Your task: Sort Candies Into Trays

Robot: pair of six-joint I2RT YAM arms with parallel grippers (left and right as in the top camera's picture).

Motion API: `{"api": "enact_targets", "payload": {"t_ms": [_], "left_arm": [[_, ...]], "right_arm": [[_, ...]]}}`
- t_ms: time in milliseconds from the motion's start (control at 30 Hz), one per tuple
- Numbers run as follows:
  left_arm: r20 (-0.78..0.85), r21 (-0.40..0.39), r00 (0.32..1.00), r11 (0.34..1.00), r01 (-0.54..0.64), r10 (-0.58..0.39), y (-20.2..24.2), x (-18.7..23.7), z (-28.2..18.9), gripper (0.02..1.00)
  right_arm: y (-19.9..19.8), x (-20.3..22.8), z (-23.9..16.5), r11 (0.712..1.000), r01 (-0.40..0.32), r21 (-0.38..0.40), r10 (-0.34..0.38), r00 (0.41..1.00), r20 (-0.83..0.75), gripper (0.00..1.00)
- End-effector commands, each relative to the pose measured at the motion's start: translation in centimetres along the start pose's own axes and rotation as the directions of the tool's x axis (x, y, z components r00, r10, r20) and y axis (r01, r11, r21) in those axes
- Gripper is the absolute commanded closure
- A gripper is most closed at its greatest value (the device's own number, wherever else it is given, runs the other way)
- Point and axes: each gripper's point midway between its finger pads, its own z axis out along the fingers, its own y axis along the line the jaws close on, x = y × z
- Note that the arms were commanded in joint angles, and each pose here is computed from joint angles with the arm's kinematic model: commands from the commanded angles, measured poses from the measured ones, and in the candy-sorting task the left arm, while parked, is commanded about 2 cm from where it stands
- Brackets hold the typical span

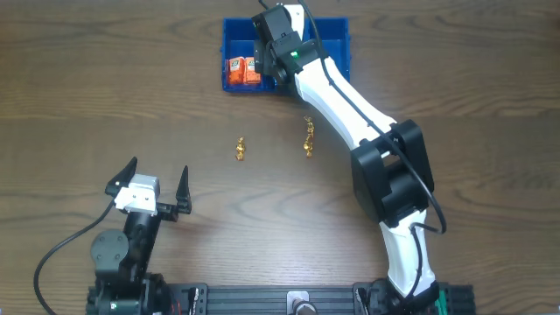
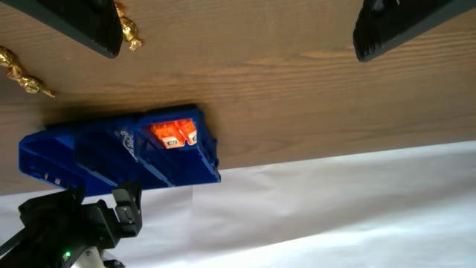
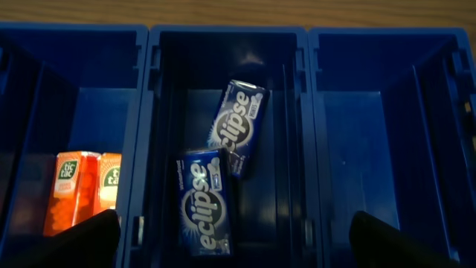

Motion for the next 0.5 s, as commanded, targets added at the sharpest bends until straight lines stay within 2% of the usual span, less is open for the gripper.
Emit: {"api": "enact_targets", "payload": {"t_ms": [33,200,333,500], "left_arm": [[-0.048,0.024,0.999,1.0,-0.001,0.003,-0.5,1.8,0.1,0.023],[-0.048,0.024,0.999,1.0,-0.001,0.002,-0.5,1.8,0.1,0.023],[-0.048,0.024,0.999,1.0,-0.001,0.003,-0.5,1.8,0.1,0.023],[-0.048,0.024,0.999,1.0,-0.001,0.003,-0.5,1.8,0.1,0.025]], "right_arm": [[0.2,-3.4,-6.2,0.999,-0.02,-0.035,0.023,0.996,0.089,0.001],[0.9,-2.5,-10.7,0.999,-0.008,-0.051,0.011,0.998,0.066,0.001],[2.5,1.7,-13.7,0.997,-0.038,-0.07,0.033,0.997,-0.068,0.001],[5.1,7.0,-14.5,0.993,-0.029,-0.112,0.004,0.975,-0.221,0.001]]}}
